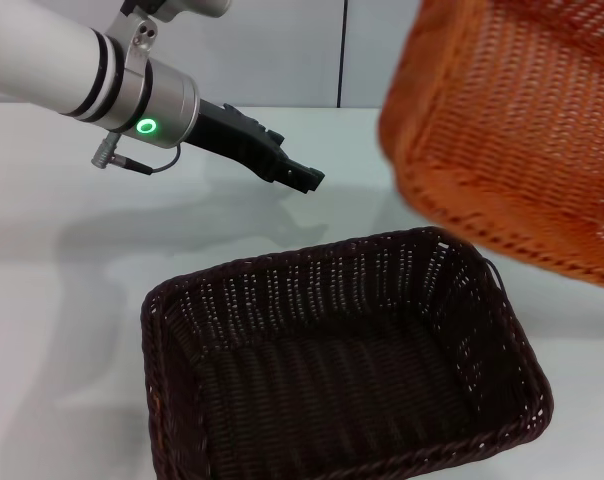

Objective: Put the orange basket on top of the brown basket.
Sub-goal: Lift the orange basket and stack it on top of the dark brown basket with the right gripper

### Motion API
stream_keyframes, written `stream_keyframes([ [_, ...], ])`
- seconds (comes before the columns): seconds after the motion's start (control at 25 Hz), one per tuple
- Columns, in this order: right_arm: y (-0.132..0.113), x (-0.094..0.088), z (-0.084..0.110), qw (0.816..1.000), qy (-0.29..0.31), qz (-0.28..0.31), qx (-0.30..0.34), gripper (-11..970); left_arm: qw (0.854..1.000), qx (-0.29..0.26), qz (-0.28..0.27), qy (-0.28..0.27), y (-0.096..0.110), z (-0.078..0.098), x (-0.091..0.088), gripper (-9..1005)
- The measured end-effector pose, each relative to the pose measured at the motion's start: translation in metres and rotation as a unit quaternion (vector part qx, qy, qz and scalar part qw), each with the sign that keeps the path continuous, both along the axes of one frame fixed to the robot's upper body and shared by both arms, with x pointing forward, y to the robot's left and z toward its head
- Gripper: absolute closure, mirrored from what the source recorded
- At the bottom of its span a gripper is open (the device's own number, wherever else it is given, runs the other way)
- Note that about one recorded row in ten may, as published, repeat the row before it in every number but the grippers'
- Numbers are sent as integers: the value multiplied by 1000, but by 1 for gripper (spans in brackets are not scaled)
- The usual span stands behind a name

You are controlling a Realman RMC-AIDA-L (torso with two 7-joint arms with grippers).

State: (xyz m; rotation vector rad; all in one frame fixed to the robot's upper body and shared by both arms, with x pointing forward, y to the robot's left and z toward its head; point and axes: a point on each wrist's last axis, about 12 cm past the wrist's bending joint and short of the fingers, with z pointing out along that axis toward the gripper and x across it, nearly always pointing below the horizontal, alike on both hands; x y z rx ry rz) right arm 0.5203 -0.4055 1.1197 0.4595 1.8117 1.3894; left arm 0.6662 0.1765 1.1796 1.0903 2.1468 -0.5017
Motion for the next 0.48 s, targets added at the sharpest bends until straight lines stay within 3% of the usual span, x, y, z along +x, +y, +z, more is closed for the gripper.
stream_keyframes([
  [0.24, 38, 3, -1, 998, -14, 65, 16, 781, 1000, 1, 2, -2, -1, -1, 1, 156],
  [0.48, 75, 0, -14, 991, 8, 130, 21, 780, 1000, 2, 1, -6, -5, -1, 2, 157],
])
